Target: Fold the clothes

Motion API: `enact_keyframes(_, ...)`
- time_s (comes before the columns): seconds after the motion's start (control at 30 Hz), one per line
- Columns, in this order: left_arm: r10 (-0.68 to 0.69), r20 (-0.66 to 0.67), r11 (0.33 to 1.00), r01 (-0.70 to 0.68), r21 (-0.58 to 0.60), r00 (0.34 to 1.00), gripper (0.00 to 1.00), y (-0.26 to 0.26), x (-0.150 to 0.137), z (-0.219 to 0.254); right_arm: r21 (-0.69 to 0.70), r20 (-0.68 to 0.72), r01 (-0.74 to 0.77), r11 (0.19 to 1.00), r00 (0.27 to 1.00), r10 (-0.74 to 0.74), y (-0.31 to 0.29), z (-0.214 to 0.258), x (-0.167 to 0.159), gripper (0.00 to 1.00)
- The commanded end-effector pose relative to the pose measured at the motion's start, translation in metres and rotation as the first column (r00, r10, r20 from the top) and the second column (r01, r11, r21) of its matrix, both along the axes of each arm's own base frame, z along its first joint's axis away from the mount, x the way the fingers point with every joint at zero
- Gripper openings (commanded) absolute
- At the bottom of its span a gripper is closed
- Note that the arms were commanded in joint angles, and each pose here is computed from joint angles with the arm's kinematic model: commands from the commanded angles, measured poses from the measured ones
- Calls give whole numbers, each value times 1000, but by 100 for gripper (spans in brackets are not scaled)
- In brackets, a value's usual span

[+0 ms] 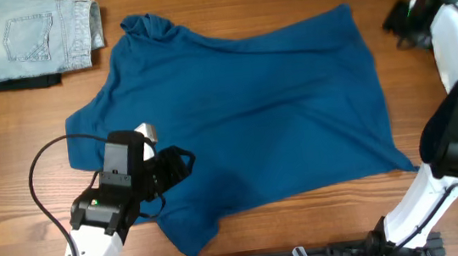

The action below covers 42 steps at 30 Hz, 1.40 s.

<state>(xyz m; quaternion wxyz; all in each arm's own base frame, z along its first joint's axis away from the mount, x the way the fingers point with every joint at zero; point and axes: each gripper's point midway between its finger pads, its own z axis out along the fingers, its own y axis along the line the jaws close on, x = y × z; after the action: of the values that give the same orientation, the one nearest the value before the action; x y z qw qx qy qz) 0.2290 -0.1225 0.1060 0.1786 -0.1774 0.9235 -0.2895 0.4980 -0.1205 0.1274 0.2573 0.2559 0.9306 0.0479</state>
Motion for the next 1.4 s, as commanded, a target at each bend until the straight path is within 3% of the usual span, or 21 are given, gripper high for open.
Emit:
enact_keyframes(0.0,-40,10,999,40,-8,999,56,-6,4,-2,96,227,-229,969,953,202,54,60,32,20)
enact_keyframes(0.07,-42,6,999,42,-11,999,56,-8,6,-4,88,258,-247,965,942,217,65,62,42,5)
enact_keyframes(0.27,-56,-29,998,55,-23,998,56,-12,7,-13,82,280,-324,943,915,290,112,28,73,4)
enact_keyframes(0.43,-80,-53,995,77,-56,995,57,-18,4,-15,104,245,-284,953,936,252,123,-24,93,4)
enact_keyframes(0.63,-82,-53,995,78,-58,995,56,-18,4,-15,125,152,-240,963,963,220,115,-78,90,4)
enact_keyframes(1.0,-81,-52,995,78,-57,995,56,-18,4,-15,74,32,-149,986,989,147,96,-103,74,4)
enact_keyframes(1.37,-81,-60,995,78,-56,995,56,-18,2,-16,108,-29,-102,989,994,106,92,-147,69,4)
